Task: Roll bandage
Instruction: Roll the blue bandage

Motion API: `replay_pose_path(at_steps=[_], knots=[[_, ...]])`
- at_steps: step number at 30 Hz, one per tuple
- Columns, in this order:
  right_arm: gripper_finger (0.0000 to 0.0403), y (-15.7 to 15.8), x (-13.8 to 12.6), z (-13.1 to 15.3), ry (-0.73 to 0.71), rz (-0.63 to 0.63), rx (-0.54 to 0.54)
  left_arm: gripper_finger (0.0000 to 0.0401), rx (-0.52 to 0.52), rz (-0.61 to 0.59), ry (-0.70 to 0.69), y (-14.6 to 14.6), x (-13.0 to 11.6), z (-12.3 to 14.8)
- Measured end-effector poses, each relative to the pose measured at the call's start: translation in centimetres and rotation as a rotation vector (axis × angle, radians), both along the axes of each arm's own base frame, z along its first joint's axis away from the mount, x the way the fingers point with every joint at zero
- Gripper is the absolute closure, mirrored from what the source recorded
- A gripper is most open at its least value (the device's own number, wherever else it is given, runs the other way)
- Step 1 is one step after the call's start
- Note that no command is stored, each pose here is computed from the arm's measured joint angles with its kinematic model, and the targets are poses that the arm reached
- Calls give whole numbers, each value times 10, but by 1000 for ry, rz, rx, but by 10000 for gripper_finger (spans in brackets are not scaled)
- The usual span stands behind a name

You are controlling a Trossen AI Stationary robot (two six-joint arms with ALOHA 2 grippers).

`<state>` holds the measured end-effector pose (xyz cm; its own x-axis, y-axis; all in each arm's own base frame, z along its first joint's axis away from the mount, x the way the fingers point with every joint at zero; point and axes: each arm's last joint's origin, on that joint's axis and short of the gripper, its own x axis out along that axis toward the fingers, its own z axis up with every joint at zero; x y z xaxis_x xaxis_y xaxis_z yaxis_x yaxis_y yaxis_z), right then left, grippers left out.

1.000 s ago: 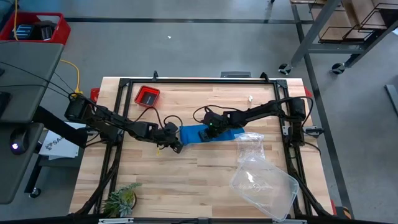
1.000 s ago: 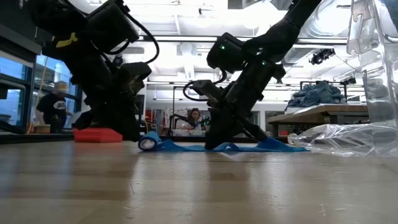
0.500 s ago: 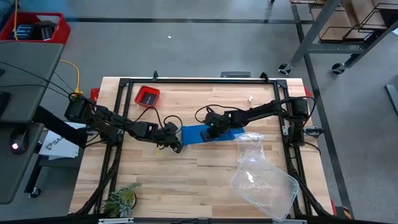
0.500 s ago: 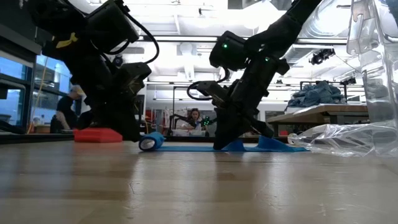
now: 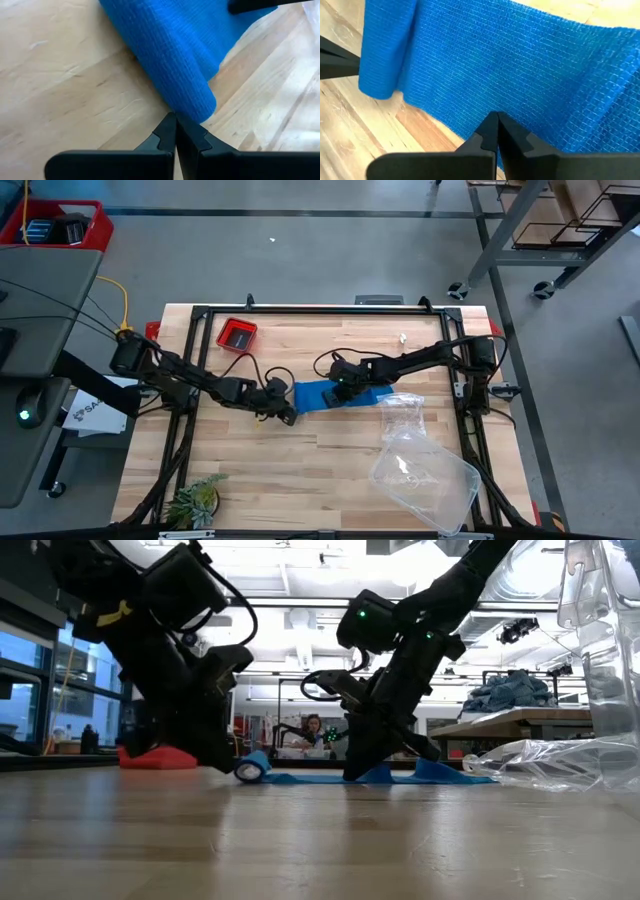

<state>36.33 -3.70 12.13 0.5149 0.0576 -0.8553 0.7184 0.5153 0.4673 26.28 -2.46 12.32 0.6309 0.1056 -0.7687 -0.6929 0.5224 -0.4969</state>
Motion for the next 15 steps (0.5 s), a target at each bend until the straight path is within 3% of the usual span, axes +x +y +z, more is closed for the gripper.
replay_pose_path(at_steps=[15], knots=[[403,0,0,0,-1,10,-5,401,48,43,-116,2,8,8]])
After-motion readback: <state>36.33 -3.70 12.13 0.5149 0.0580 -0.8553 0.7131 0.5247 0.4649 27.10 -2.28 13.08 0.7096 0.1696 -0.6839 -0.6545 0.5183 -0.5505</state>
